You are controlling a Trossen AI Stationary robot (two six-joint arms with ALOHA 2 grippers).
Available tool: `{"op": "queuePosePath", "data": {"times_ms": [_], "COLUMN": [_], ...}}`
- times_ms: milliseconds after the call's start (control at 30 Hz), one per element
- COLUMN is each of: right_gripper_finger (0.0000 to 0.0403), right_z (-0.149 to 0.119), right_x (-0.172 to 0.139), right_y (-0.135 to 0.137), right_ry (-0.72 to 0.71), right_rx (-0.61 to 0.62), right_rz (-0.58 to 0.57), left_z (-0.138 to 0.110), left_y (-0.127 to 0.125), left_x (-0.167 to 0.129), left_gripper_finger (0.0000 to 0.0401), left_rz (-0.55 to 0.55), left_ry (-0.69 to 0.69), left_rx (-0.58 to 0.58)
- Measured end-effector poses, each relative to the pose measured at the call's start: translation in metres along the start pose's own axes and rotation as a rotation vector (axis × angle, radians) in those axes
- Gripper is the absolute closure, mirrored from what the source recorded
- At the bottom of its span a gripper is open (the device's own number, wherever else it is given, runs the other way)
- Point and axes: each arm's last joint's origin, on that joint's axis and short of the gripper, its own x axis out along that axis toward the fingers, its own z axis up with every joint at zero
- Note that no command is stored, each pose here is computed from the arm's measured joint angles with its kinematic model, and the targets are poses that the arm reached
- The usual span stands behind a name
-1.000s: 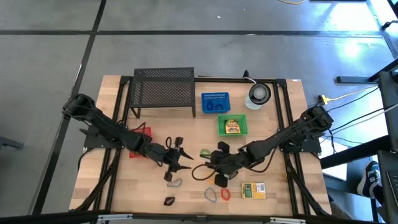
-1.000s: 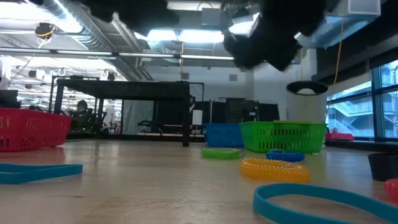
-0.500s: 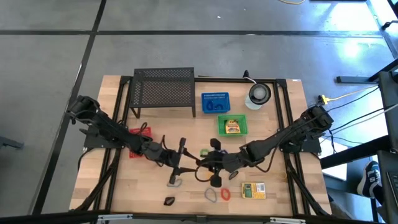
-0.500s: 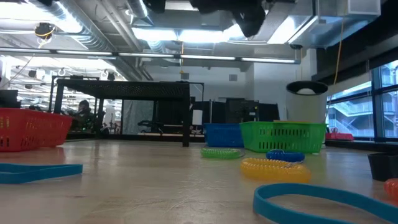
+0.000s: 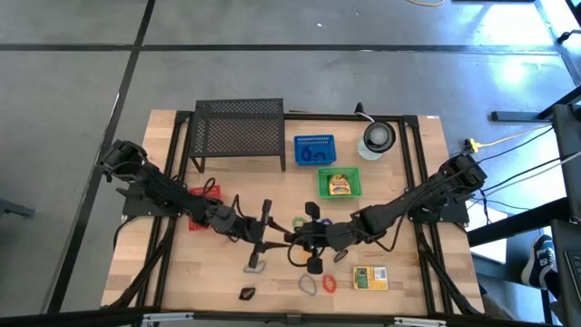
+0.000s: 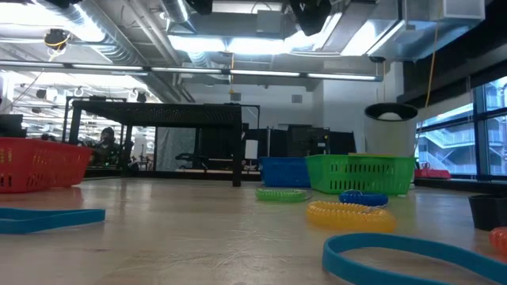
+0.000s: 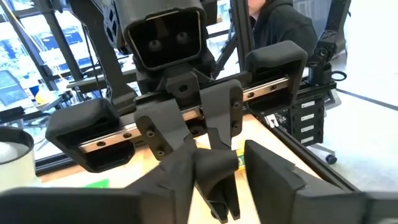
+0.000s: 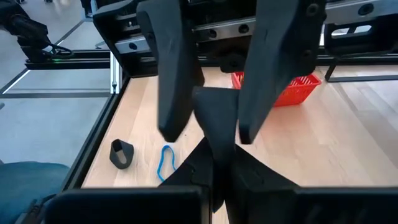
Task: Pick & Place Office Desk Supplies
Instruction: Put the black rubber band into the orange basket
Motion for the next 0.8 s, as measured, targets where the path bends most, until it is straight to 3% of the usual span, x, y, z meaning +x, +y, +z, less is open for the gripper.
{"op": "queuePosePath", "data": {"times_ms": [300,533,800], "right_gripper_finger": [0.0387,0.0374,0.0297], "right_z": [-0.0001,0.0002,0.0], "right_x": [0.0,0.0,0.0], "right_y": [0.0001,0.0,-0.0003], "right_ry": [0.001,-0.001,0.001], "right_rx": [-0.001,0.035,0.111], "right_rz": [0.0,0.001,0.0], "left_z": [-0.0004,-0.0004,-0.0004], "left_y": [0.0023,0.0023,0.0025], "left_x": [0.0006,0.0006,0.0006], "left_gripper_finger": [0.0391,0.0391,0.0392], "left_rz": [0.008,0.008,0.009], "left_ry": [0.001,0.001,0.001], "left_rx": [0.0,-0.001,-0.021]}}
